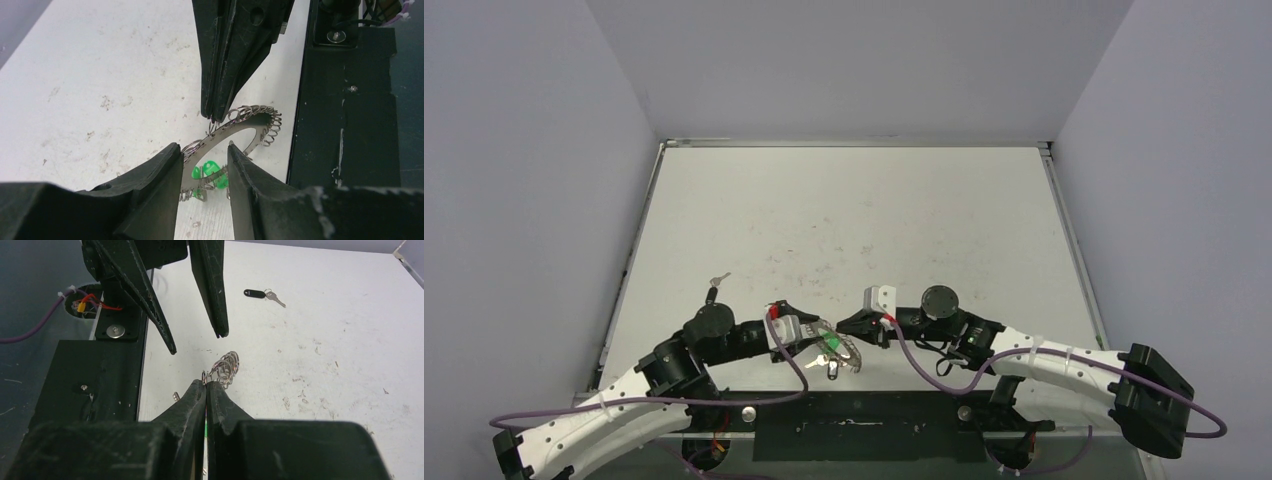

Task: Put the keys on the keyring
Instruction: Adjust the keyring.

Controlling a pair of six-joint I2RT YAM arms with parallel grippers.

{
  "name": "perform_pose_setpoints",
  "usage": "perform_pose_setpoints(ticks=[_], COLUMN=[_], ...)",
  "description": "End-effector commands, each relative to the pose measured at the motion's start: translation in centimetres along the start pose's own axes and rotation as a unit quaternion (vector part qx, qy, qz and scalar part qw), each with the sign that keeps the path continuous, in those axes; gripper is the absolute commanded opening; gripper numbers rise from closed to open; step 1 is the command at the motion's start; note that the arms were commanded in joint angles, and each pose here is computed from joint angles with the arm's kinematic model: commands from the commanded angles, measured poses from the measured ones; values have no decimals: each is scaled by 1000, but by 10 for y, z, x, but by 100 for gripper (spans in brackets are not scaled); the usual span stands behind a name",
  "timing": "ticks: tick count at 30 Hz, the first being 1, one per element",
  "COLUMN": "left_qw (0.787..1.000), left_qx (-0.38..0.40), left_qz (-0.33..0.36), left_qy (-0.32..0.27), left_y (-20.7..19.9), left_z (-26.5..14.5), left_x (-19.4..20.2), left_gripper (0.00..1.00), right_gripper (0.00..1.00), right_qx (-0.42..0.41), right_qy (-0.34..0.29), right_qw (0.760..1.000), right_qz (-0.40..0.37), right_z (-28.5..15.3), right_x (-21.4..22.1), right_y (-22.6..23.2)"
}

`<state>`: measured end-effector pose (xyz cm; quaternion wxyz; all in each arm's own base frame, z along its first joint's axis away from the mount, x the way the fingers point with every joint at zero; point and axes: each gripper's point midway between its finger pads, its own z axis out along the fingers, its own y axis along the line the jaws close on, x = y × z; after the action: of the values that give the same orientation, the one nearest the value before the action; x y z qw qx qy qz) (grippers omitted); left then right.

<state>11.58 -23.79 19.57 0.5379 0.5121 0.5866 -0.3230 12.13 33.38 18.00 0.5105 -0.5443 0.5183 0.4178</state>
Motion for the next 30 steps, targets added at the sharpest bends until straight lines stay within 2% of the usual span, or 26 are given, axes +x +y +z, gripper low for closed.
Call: perform_pose_setpoints(ticks=[1,7,20,30], left_qw=[994,987,987,987], left_qx=[-13,-20,-21,8], left_qz=[22,33,37,45], left_qy=[-107,-155,-156,-153], left_y=[3,1,2,-5], left_z=[-2,-4,-2,4], left_x=[-36,-39,-38,-43], left_gripper=[37,38,38,17], right_gripper=[0,0,0,0], right_qx=[13,6,-23,-24], right_qy=[-109,-136,-155,-149], right_qw=[994,991,988,989], right_qz=[-26,-16,-5,-3], right_z=[-3,-4,1,2], right_x=[-56,-63,-70,-68], right_y=[-7,-3,5,5])
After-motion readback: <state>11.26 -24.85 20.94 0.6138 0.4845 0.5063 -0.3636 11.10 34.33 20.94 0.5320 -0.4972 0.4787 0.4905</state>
